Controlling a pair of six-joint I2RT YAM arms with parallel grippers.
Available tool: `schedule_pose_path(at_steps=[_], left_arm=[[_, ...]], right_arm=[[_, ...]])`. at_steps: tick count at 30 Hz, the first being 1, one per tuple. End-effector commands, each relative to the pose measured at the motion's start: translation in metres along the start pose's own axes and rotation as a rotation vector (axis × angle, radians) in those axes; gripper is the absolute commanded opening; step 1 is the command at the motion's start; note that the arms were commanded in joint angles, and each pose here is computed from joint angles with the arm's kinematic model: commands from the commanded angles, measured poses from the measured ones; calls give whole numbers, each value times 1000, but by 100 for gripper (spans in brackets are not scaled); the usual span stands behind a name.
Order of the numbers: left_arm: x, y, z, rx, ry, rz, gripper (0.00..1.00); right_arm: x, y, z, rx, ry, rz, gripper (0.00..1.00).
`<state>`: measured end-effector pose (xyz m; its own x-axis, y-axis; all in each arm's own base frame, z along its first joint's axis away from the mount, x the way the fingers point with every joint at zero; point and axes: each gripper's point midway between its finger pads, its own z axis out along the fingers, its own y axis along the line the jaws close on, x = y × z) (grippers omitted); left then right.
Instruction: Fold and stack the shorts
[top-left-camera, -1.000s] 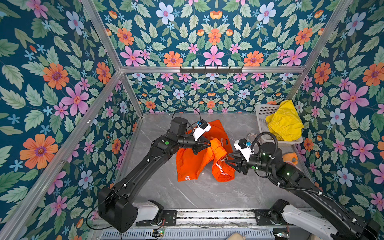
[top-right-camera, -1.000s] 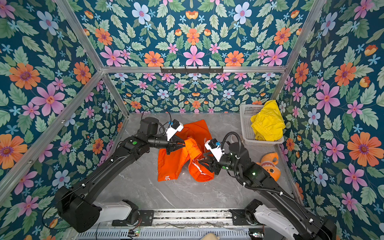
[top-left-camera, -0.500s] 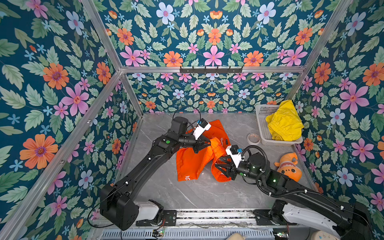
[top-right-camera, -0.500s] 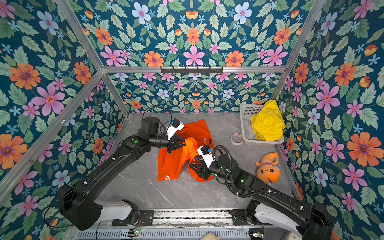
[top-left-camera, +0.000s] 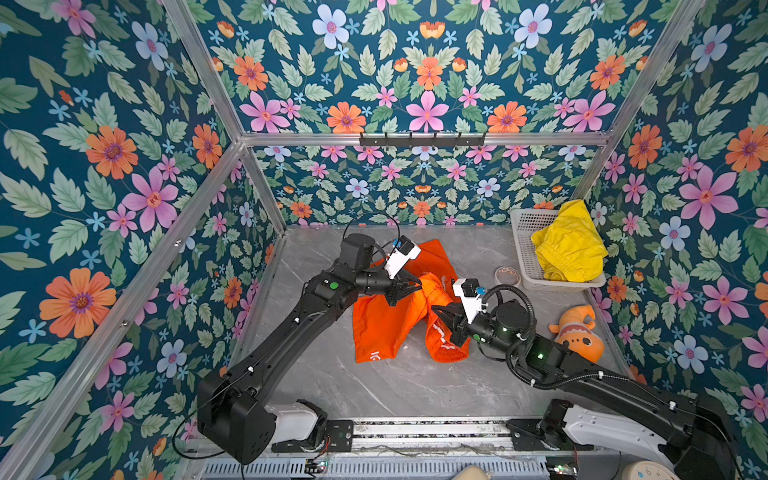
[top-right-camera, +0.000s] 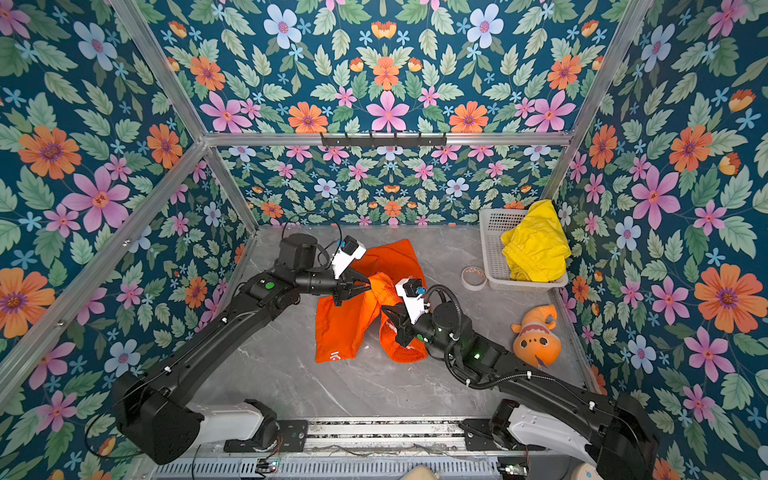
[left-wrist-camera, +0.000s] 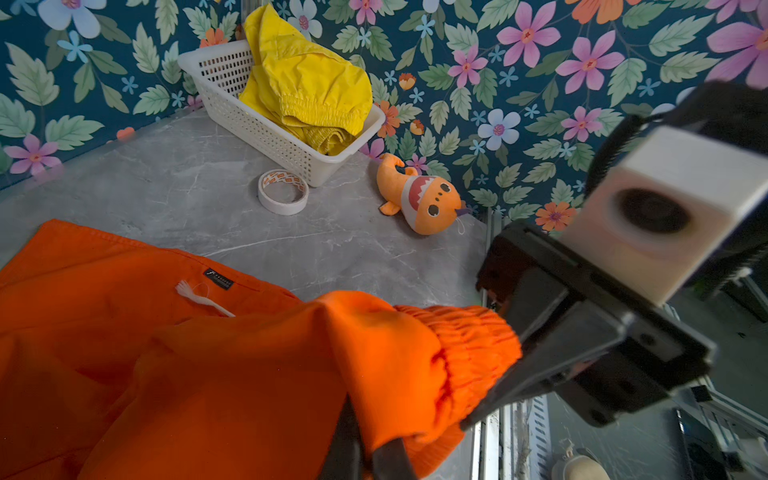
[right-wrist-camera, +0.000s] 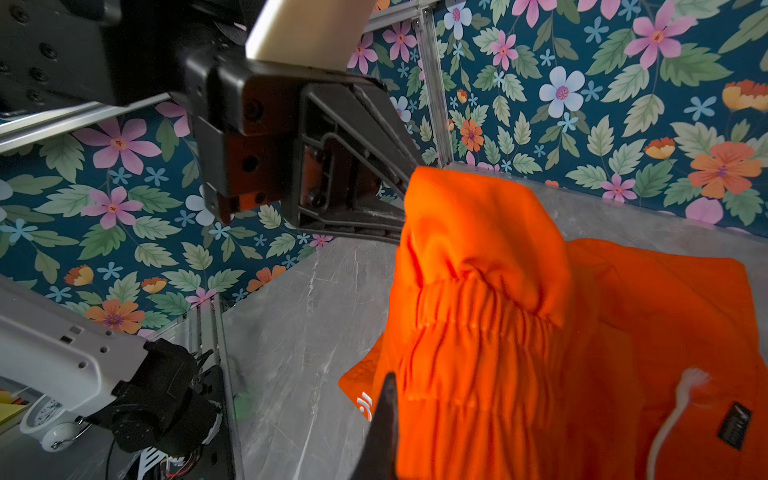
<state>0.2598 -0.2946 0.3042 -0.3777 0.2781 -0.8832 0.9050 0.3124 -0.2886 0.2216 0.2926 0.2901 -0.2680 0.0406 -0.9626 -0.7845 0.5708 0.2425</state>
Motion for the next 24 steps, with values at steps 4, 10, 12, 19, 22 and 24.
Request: schedule_pose_path(at_steps=[4, 10, 12, 19, 22, 24], left_arm=[[11, 63, -23, -369, 40, -93, 42], [24, 74, -43, -475, 31, -98, 50], [33, 71, -46, -476, 43, -84, 52], [74, 78, -61, -582, 43, -67, 55], [92, 82, -62, -614, 27, -77, 54], [99, 71, -54, -543, -20, -72, 54]], right_arm=[[-68, -8, -38, -5, 22, 25, 0], [-147, -11, -51, 16, 45, -19, 0], [-167, -14, -48, 17, 47, -29, 0], [-200, -45, -36, 56, 58, 19, 0], [-202, -59, -32, 111, 63, 59, 0], [-202, -69, -29, 160, 58, 101, 0]])
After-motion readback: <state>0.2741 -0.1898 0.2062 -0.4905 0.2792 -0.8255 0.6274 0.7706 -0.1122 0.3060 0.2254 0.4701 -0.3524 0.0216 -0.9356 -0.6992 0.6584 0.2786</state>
